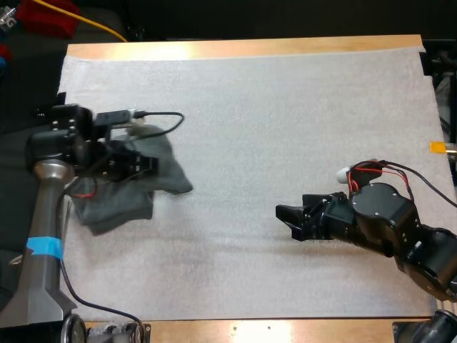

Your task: Pick towel from pile, fold and stack

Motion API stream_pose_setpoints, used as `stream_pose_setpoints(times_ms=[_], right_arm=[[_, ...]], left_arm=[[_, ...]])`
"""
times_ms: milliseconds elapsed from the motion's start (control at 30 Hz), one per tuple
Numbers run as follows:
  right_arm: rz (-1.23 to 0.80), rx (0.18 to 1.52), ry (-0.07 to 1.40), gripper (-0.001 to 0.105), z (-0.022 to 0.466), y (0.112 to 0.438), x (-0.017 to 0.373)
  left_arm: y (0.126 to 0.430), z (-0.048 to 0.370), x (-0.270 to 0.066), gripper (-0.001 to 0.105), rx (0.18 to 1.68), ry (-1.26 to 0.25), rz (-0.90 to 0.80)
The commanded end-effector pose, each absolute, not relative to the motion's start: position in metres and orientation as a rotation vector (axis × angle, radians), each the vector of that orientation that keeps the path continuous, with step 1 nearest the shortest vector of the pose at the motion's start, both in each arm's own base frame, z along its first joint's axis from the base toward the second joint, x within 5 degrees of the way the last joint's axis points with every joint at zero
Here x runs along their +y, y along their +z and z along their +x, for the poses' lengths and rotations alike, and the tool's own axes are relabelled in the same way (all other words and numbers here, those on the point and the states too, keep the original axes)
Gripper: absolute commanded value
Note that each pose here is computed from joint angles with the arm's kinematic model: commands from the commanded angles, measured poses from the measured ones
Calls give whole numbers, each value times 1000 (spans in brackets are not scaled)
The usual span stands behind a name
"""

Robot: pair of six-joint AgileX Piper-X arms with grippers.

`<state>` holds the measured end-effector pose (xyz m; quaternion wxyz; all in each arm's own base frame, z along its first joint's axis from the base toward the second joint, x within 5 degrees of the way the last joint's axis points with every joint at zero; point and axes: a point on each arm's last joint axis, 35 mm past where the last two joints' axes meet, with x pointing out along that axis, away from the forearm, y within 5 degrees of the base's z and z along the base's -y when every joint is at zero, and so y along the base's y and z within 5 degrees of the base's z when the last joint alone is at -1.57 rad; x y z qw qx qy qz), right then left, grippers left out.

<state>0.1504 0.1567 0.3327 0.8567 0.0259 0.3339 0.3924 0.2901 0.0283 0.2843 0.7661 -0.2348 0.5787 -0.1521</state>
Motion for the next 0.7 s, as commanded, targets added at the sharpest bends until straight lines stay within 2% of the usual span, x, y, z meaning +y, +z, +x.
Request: stream_pose_setpoints(times_ms=[0,267,500,667], right_arm=[[52,701,825,64,150,332,157],[47,716,822,64,150,331,156],[41,733,817,64,149,329,155],[44,737,830,64,149,329,156]], left_arm=[[288,286,37,0,1251,-323,-506],[287,276,71,0,1250,-206,-535],[283,273,76,0,1281,-124,-492],[265,273,77,0,1321,-97,-484]])
